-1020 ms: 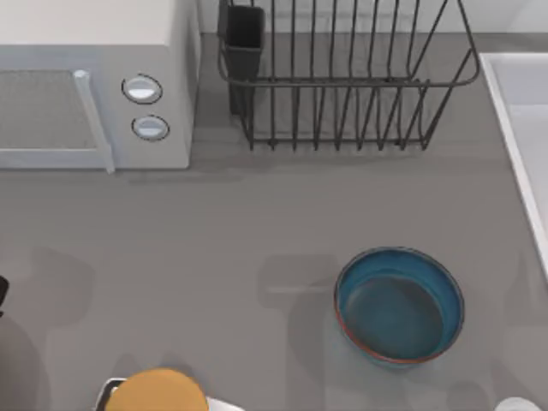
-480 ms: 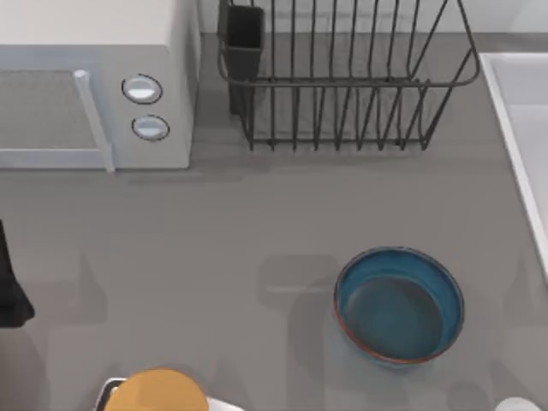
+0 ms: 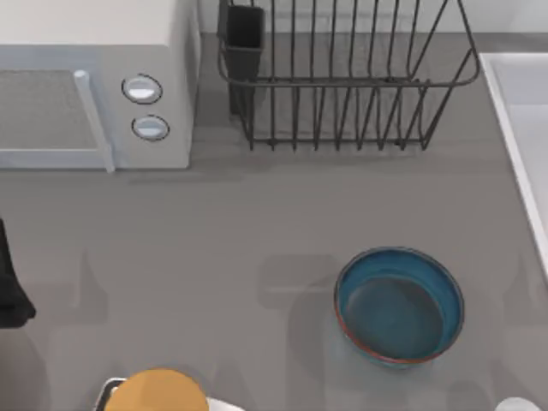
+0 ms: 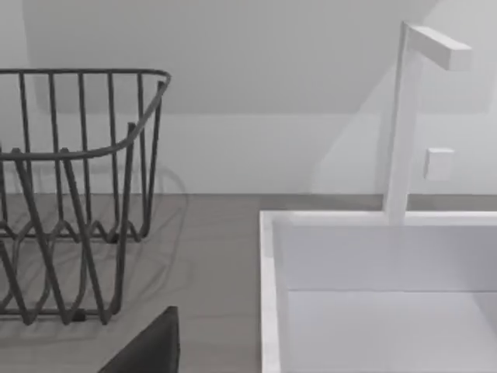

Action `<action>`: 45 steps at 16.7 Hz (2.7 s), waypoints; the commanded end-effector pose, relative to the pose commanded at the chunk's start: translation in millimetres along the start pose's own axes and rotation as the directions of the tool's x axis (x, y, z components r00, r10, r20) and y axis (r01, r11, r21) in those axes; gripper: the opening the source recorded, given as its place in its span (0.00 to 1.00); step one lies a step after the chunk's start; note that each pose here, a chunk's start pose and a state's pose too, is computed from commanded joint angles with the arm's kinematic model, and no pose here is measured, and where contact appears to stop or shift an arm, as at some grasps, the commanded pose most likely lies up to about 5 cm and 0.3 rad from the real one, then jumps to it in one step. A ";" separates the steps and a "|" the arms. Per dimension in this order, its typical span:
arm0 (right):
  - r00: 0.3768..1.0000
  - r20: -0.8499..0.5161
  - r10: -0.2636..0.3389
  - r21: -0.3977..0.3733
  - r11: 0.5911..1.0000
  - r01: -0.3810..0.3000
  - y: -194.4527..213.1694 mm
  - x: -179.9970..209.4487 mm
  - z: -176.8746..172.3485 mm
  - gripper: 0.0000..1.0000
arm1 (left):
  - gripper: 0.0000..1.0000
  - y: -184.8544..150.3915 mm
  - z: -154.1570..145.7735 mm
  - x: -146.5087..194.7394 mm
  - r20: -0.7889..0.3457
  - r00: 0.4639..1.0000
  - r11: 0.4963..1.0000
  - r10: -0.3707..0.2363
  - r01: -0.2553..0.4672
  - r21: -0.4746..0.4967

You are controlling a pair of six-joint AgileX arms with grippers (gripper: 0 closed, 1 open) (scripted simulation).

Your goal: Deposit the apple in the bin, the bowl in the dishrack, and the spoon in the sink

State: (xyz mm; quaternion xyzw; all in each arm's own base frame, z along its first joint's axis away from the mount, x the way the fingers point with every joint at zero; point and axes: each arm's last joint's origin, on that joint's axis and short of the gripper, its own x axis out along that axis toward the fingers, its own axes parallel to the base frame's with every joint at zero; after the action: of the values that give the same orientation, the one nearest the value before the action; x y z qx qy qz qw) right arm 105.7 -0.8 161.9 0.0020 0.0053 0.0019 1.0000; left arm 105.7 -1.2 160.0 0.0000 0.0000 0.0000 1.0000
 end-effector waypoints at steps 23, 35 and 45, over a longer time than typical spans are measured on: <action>0.032 -0.999 0.010 0.010 1.000 0.013 137.4 159.2 70.1 1.00 | 1.00 0.0 0.0 0.0 0.000 1.000 1.000 0.000 0.000 0.000; 0.012 -1.000 -0.004 -0.004 1.000 0.013 143.0 166.9 25.1 1.00 | 1.00 0.0 0.0 0.0 0.000 1.000 1.000 0.000 0.000 0.000; 0.011 -1.000 -0.004 -0.004 1.000 0.014 141.7 163.8 -31.8 1.00 | 1.00 0.0 0.0 0.0 0.000 1.000 1.000 0.000 0.000 0.000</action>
State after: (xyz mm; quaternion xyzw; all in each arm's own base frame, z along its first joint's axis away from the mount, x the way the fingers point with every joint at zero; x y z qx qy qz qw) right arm 268.7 141.7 129.0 0.0034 0.7071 -0.0036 0.7071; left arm 105.7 -1.2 160.0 0.0000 0.0000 0.0000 1.0000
